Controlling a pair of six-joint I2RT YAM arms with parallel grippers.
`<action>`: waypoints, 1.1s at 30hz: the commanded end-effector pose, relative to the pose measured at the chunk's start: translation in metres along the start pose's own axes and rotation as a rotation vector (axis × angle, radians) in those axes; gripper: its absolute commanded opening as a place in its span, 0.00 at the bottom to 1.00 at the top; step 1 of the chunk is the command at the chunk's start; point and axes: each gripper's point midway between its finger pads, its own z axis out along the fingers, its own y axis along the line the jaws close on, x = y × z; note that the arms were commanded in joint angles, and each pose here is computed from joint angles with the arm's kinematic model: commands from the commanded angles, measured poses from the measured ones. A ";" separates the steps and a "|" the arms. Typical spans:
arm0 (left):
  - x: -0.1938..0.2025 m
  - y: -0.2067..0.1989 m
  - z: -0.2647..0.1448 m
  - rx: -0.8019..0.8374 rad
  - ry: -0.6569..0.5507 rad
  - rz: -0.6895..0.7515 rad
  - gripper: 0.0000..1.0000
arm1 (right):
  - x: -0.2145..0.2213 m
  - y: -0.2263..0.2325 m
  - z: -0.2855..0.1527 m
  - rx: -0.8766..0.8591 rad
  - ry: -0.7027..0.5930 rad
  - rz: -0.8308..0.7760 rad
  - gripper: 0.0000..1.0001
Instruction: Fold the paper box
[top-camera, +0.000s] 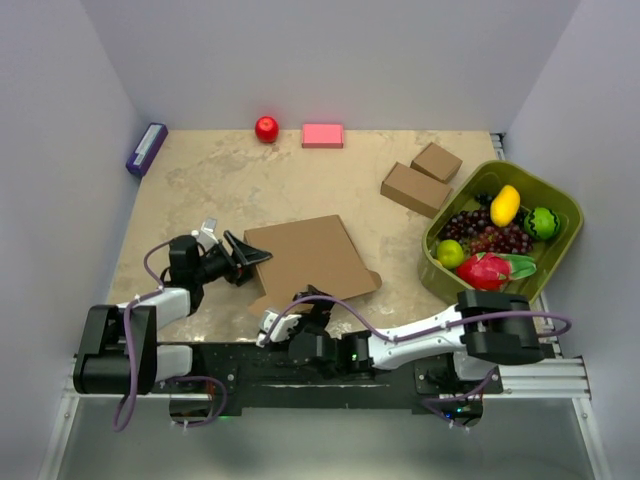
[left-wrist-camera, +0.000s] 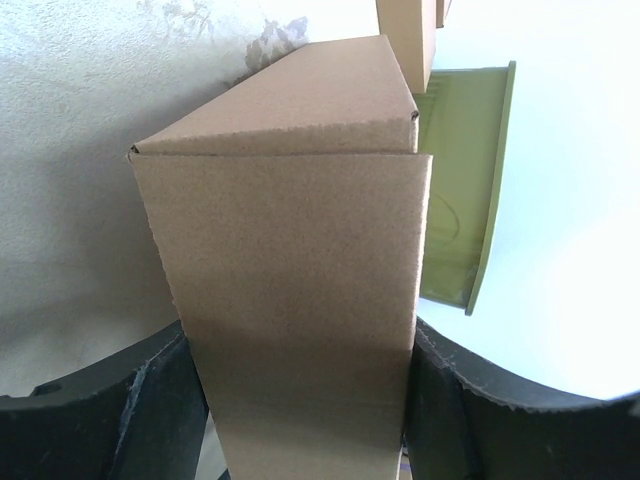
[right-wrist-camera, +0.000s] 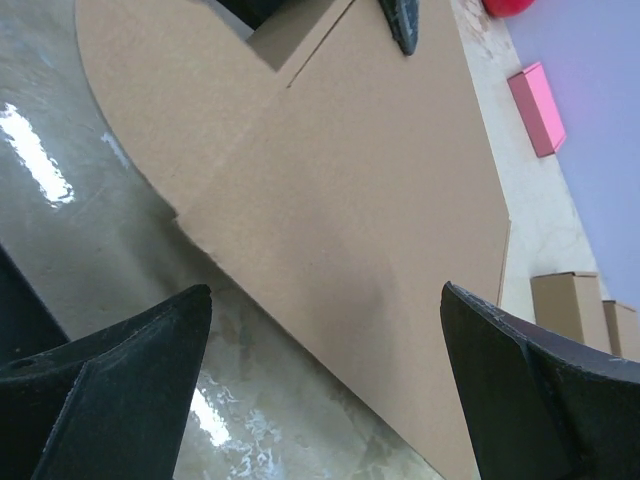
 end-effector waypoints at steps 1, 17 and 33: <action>-0.003 -0.017 -0.001 0.067 0.014 0.009 0.08 | -0.011 -0.008 0.006 0.108 -0.037 0.001 0.99; 0.002 -0.017 -0.003 0.075 0.033 0.005 0.08 | 0.008 -0.006 0.049 0.280 -0.037 -0.142 0.83; -0.003 -0.026 -0.008 0.089 -0.013 0.110 0.70 | -0.009 -0.025 0.032 0.191 0.018 -0.101 0.38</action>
